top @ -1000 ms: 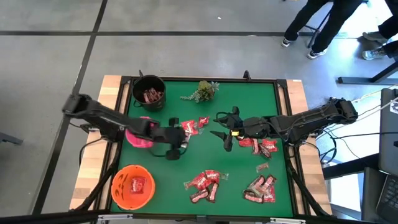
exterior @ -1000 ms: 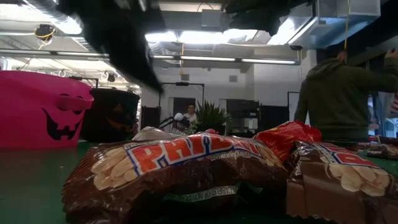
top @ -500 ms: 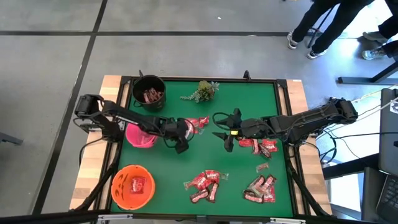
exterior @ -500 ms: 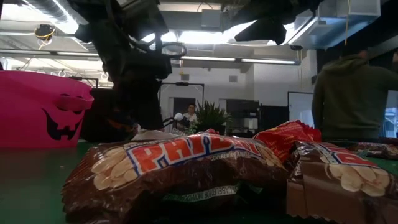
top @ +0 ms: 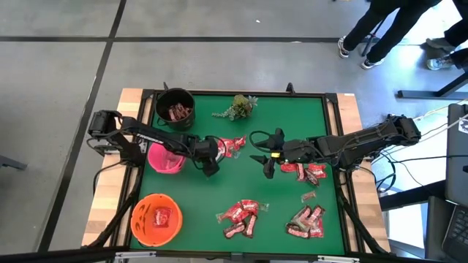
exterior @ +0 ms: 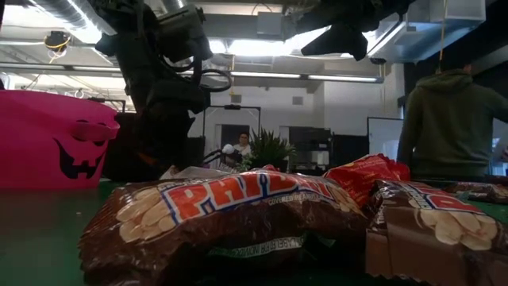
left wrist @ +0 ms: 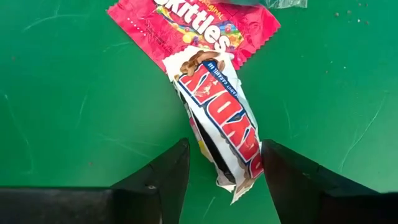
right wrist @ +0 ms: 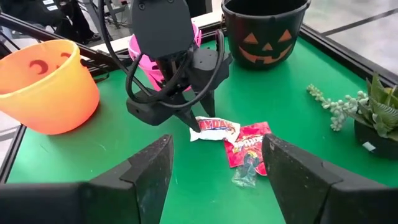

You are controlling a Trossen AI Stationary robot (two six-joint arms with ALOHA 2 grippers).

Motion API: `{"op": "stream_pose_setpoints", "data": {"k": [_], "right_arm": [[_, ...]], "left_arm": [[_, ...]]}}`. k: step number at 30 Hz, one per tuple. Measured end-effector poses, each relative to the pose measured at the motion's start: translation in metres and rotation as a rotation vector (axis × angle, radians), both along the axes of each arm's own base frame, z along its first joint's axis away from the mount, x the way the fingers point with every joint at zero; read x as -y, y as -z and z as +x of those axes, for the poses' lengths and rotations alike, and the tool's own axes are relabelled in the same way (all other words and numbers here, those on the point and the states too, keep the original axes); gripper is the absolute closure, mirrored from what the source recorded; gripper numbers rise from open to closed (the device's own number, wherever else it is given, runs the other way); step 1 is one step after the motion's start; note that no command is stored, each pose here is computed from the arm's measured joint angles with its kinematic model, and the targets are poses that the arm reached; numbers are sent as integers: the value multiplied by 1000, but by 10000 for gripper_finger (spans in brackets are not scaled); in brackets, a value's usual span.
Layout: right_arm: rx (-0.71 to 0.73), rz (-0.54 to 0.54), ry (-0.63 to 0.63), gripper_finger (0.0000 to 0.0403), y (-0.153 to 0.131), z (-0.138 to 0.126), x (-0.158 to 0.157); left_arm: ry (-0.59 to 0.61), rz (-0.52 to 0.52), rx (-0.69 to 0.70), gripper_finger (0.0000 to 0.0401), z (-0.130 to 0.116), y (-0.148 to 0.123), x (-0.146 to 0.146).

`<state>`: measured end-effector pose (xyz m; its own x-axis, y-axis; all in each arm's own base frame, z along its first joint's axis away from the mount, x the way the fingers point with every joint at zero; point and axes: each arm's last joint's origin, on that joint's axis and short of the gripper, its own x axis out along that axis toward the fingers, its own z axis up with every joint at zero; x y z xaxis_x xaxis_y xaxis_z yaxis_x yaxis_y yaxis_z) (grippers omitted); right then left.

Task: Sort candy
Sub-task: Put the white chocolate into the black bucket

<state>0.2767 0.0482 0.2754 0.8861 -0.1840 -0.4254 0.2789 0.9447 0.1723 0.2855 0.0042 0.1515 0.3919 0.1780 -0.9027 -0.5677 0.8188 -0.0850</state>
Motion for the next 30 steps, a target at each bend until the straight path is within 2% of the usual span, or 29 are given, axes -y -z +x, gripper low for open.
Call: {"op": "stream_pose_setpoints", "data": {"k": [5,11,14,17,20,24,26,30], "right_arm": [[-3,20,10,162,1,0,0],[-16,30,17,162,2,-1,0],[-20,29,17,162,2,-1,0],[-22,28,17,162,3,-1,0],[-31,23,16,162,3,-2,0],[-50,11,12,162,5,-2,1],[-57,0,7,162,5,-3,1],[-56,-8,3,162,5,-3,1]], "left_arm": [[63,3,-8,265,0,0,1],[169,-3,-6,381,3,-2,7],[284,49,-3,395,9,-13,14],[359,96,-23,399,15,-39,21],[415,139,-37,400,19,-77,30],[475,210,-80,401,9,-129,50],[467,284,-125,401,-4,-153,57],[347,435,-196,401,-37,-194,53]]}}
